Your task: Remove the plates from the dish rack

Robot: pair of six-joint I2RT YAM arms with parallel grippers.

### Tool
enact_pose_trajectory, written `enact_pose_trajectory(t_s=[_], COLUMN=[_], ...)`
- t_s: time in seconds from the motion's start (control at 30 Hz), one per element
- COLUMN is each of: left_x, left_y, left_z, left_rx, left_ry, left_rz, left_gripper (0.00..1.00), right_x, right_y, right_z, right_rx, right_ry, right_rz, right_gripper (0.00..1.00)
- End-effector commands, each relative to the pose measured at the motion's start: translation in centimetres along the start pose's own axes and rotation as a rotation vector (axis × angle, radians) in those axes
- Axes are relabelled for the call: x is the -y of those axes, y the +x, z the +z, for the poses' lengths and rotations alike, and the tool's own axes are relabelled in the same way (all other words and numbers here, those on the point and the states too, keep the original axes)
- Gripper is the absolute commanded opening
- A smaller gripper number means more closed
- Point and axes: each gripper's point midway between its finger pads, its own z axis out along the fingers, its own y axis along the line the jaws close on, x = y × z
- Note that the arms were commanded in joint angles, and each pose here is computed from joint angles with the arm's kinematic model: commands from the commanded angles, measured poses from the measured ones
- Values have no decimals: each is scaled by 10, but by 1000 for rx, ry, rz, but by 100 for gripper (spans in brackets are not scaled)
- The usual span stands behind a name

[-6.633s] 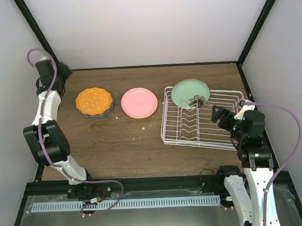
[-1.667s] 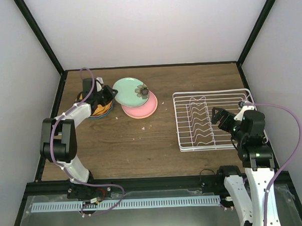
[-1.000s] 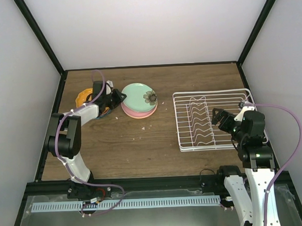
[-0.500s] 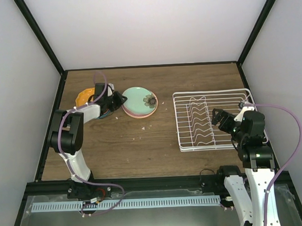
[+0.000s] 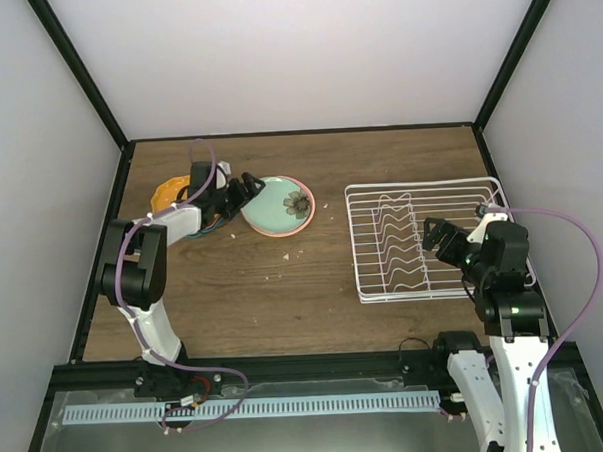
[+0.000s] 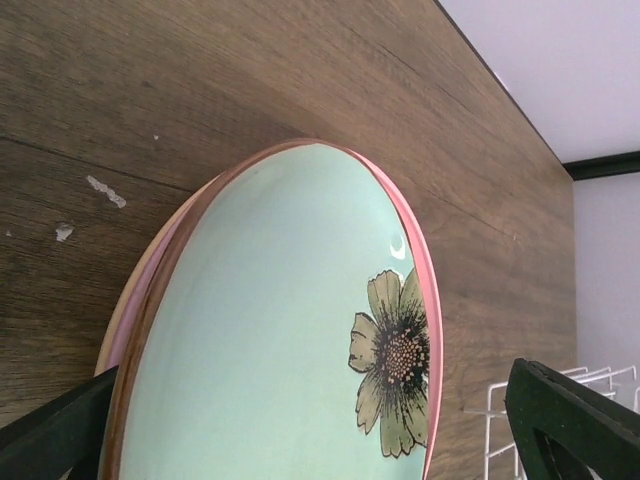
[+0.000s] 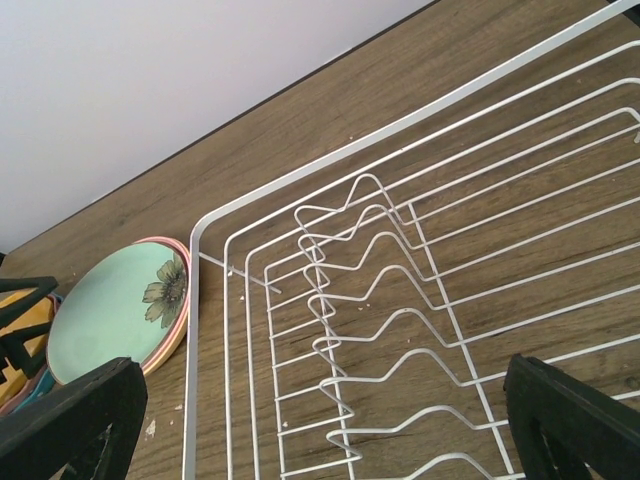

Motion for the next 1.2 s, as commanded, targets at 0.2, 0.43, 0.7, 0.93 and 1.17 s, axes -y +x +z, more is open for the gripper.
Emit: enact_pose_trajectory(t_s=[0.2,0.43,0.7,0.93,1.17], left_x=[-15,-18,-23,-19,-13], left_y=[-3,6,5,3,2], left_z=[-3,4,5,0,-4], left_rx=[12,-23,-11,15,26], left_ry=[-139,-234,-423,-510,-536], left_rz=[80,143,213,243,263], left_gripper=[100,100,100,100,100], right_x=[-9,-7,-5,-5,-5], right_y=[-8,-8,-7,-6,-5], right_z=[-3,-8,-10,-8,-8], right_rx=[12,24,26,22,21], right_ry=[-27,-16,-10,-12,-14], right_rz=[-28,-30,-30,-31,-31], right_gripper=[100,100,100,100,100])
